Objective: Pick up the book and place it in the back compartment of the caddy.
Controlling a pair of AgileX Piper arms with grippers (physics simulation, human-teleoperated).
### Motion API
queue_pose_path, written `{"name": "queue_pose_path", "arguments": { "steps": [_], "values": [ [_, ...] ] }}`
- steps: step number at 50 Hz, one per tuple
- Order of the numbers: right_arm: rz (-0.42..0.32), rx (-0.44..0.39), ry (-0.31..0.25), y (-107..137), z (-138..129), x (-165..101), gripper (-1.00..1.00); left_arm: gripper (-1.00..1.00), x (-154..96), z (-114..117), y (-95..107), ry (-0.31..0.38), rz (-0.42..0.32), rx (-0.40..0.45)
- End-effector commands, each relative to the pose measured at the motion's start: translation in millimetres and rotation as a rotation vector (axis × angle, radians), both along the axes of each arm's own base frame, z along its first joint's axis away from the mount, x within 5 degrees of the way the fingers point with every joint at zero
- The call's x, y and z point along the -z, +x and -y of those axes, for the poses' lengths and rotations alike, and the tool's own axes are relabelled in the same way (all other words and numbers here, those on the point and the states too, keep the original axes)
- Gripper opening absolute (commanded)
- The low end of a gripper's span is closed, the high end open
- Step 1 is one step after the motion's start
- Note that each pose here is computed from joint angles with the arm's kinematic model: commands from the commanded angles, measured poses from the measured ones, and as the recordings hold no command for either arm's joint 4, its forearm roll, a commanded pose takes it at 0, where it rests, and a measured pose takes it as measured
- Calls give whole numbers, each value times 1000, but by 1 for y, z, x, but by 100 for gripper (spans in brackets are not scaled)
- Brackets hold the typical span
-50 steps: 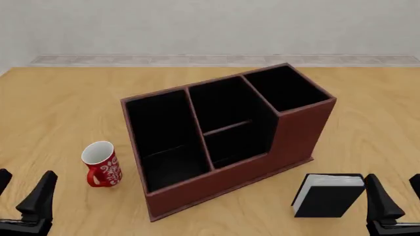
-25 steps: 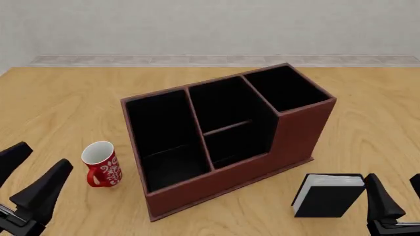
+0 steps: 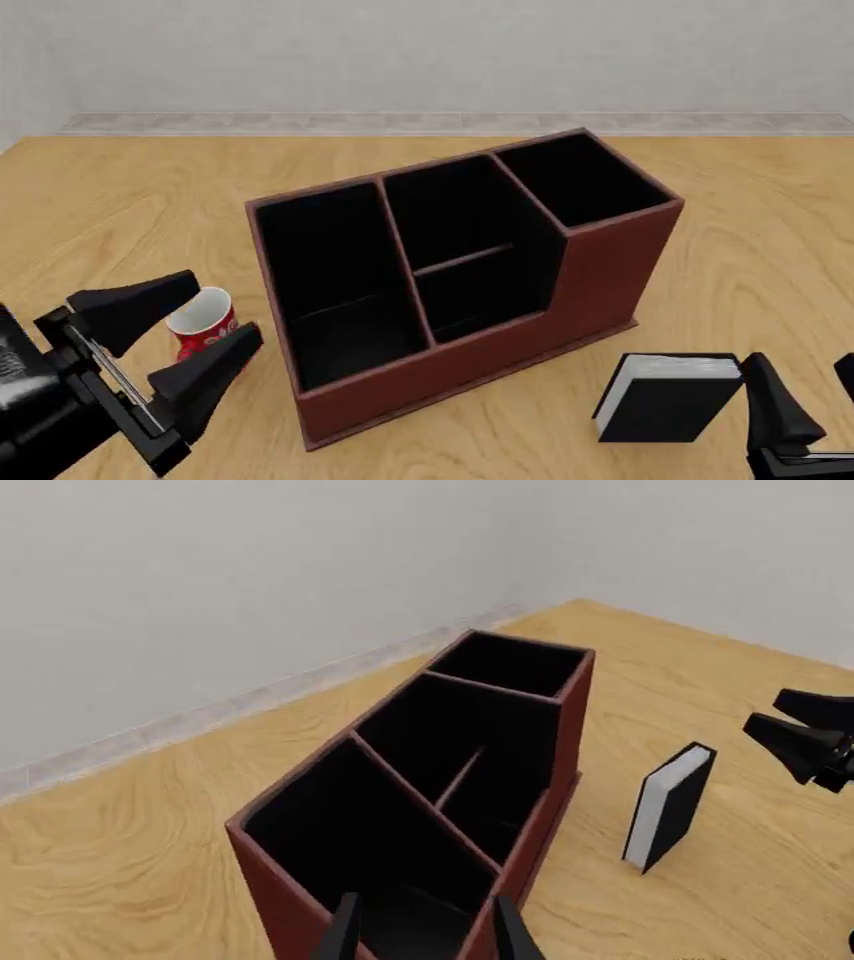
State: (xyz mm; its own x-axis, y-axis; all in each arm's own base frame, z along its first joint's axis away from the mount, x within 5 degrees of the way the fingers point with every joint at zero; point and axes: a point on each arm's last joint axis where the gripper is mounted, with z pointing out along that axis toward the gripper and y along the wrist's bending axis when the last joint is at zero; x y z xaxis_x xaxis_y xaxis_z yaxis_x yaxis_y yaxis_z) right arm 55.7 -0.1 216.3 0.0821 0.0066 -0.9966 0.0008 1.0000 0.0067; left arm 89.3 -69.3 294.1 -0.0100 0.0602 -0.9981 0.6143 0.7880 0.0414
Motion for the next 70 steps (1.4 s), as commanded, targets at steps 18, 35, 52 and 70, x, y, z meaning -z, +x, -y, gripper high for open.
{"name": "queue_pose_path", "arguments": {
  "steps": [18,35,52,70],
  "values": [
    [2,0,-3,0,0,0,100,100,13,81,38,53,-93,208],
    [0,0,0,0,0,1,100,100,27,135,58,60,-147,279],
    [-2,1,2,0,0,0,100,100,40,168,61,99,-186,337],
    [1,1,-1,0,0,0,100,100,42,208,63,191,-183,404]
  ]
}}
